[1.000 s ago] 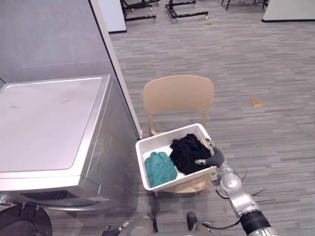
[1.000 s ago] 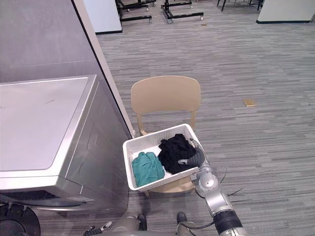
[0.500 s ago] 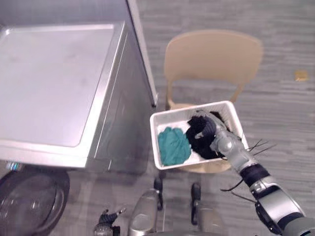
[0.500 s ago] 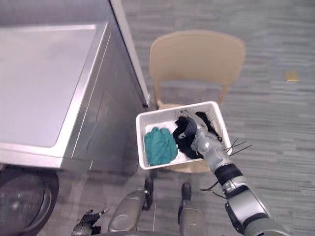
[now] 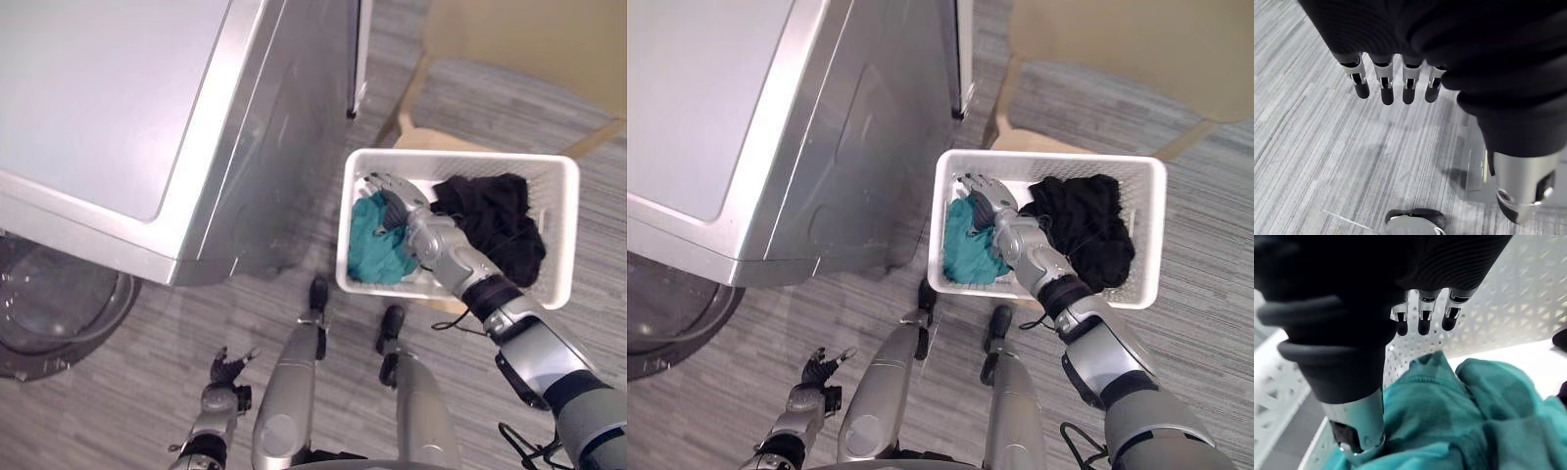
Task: Pick up the laundry basket with both hands and put the clothes into the washing machine.
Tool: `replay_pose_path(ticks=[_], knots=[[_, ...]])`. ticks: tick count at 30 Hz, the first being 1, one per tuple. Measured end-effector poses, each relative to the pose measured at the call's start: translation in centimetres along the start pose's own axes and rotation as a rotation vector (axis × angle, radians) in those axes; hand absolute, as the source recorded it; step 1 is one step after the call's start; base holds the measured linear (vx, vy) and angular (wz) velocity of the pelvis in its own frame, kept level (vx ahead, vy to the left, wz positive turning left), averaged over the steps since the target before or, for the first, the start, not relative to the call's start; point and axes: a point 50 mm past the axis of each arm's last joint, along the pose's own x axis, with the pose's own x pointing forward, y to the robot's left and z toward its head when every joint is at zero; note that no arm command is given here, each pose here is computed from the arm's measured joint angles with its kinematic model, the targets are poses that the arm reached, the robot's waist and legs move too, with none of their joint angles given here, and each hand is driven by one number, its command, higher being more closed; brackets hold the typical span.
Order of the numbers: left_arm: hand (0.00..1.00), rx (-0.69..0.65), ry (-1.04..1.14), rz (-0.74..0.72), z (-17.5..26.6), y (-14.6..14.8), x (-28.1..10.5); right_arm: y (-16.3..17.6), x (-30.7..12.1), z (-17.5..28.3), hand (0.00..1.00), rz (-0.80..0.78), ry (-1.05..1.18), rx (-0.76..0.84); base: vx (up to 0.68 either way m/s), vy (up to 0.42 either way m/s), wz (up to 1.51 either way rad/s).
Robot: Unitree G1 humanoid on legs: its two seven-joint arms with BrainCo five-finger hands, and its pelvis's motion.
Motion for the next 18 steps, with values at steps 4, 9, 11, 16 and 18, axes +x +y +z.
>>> replay_pose_path(ticks=[4, 9, 11, 16, 18], knots=[[0.0, -0.036, -0.031, -0.006, 1.0, -0.5, 0.1, -0.8, 0.5, 0.4, 1.0, -0.024, -0.015, -0.061, 0.03, -0.017, 0.25], [0.0, -0.049, -0.061, 0.001, 1.7, -0.5, 0.1, -1.0, 0.9, 1.1, 1.0, -0.044, -0.023, -0.061, 0.03, -0.07, 0.16], [0.0, -0.061, -0.054, 0.003, 1.7, -0.5, 0.1, -1.3, 0.9, 1.4, 1.0, -0.066, -0.022, -0.011, 0.03, -0.075, 0.01], [0.0, -0.082, -0.057, 0.001, 1.8, -0.6, 0.0, -1.0, 0.0, 0.9, 1.0, -0.085, 0.007, 0.172, 0.04, -0.05, -0.05], [0.0, -0.085, -0.067, 0.001, 2.1, -0.6, 0.0, -0.7, -0.9, 0.3, 1.0, -0.105, 0.028, 0.268, 0.02, -0.037, -0.05]])
